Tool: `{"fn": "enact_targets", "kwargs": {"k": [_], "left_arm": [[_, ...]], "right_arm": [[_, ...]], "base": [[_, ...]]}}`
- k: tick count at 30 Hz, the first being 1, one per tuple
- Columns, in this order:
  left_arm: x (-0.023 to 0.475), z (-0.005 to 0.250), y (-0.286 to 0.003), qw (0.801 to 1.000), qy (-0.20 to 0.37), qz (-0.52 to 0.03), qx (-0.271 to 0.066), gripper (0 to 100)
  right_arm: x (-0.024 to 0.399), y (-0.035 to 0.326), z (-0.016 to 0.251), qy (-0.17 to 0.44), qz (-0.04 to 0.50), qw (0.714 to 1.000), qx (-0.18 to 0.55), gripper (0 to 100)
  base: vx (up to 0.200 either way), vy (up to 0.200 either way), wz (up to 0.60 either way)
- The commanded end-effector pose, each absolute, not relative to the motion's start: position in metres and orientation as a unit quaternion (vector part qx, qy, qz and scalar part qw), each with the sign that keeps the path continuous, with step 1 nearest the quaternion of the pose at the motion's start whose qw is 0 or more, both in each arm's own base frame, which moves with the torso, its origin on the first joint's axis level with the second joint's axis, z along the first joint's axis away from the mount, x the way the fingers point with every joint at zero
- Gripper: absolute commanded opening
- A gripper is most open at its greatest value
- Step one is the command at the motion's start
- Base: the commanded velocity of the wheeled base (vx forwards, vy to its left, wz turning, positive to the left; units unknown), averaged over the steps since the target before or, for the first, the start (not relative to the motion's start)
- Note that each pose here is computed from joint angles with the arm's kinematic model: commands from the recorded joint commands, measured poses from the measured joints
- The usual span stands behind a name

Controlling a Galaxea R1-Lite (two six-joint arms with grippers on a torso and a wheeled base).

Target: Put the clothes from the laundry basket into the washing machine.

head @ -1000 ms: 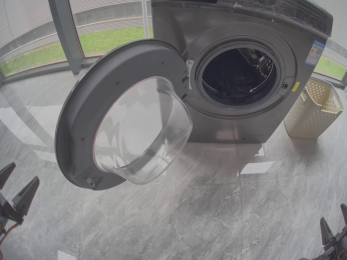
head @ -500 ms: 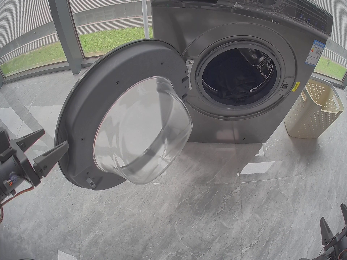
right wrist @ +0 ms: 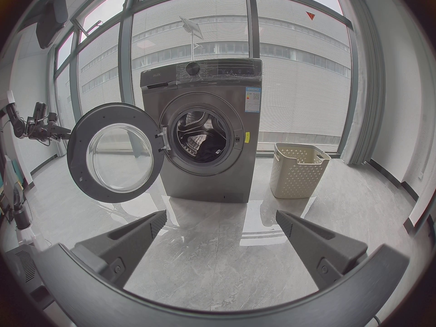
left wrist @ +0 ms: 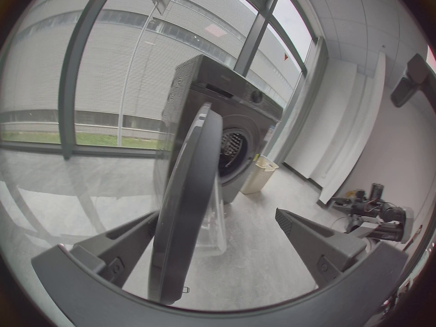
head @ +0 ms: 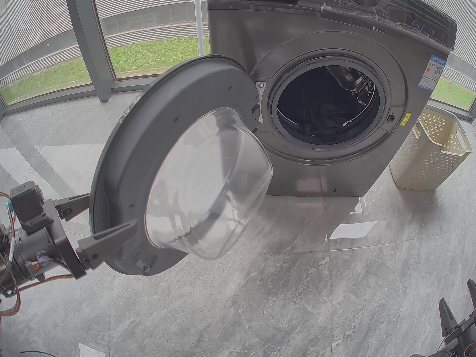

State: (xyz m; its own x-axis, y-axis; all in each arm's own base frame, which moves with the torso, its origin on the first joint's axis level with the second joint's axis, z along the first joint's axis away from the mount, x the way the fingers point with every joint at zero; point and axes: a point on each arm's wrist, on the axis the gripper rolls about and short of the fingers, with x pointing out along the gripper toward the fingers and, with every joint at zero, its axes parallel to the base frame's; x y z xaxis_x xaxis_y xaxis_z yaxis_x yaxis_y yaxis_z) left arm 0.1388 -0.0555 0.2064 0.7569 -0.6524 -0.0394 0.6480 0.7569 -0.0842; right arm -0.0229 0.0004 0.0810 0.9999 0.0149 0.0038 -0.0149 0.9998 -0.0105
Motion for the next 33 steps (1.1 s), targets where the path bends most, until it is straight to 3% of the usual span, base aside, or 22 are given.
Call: {"fn": "enact_targets", "kwargs": {"k": [1, 6, 12, 13, 17, 22, 26, 33], "left_arm": [[0.113, 0.21, -0.067, 0.91, 0.024, -0.41, -0.058, 100], [0.112, 0.208, -0.064, 0.922, 0.021, -0.382, -0.06, 100], [0.112, 0.223, -0.045, 0.948, -0.017, -0.312, -0.064, 100], [0.117, 0.227, -0.036, 0.959, -0.026, -0.275, -0.061, 100], [0.131, 0.219, -0.031, 0.969, -0.002, -0.241, -0.055, 100], [0.146, 0.209, -0.035, 0.969, 0.028, -0.244, -0.038, 100], [0.16, 0.199, -0.054, 0.955, 0.061, -0.29, -0.028, 100], [0.168, 0.205, -0.084, 0.934, 0.059, -0.352, -0.028, 100]], "right_arm": [[-0.023, 0.0, 0.076, 0.0, 0.008, 1.0, -0.005, 100], [-0.023, 0.0, 0.076, 0.0, 0.008, 1.0, -0.005, 100], [-0.023, 0.0, 0.076, 0.0, 0.008, 1.0, -0.005, 100], [-0.023, 0.0, 0.076, 0.0, 0.008, 1.0, -0.005, 100], [-0.023, 0.0, 0.076, -0.001, 0.007, 1.0, -0.005, 100], [-0.023, 0.0, 0.076, 0.0, 0.008, 1.0, -0.005, 100], [-0.023, 0.0, 0.076, 0.0, 0.008, 1.0, -0.005, 100], [-0.023, 0.0, 0.076, 0.0, 0.008, 1.0, -0.005, 100]], "base": [[0.0, 0.0, 0.0], [0.0, 0.0, 0.0], [0.0, 0.0, 0.0], [0.0, 0.0, 0.0], [0.0, 0.0, 0.0], [0.0, 0.0, 0.0], [0.0, 0.0, 0.0], [0.0, 0.0, 0.0]]}}
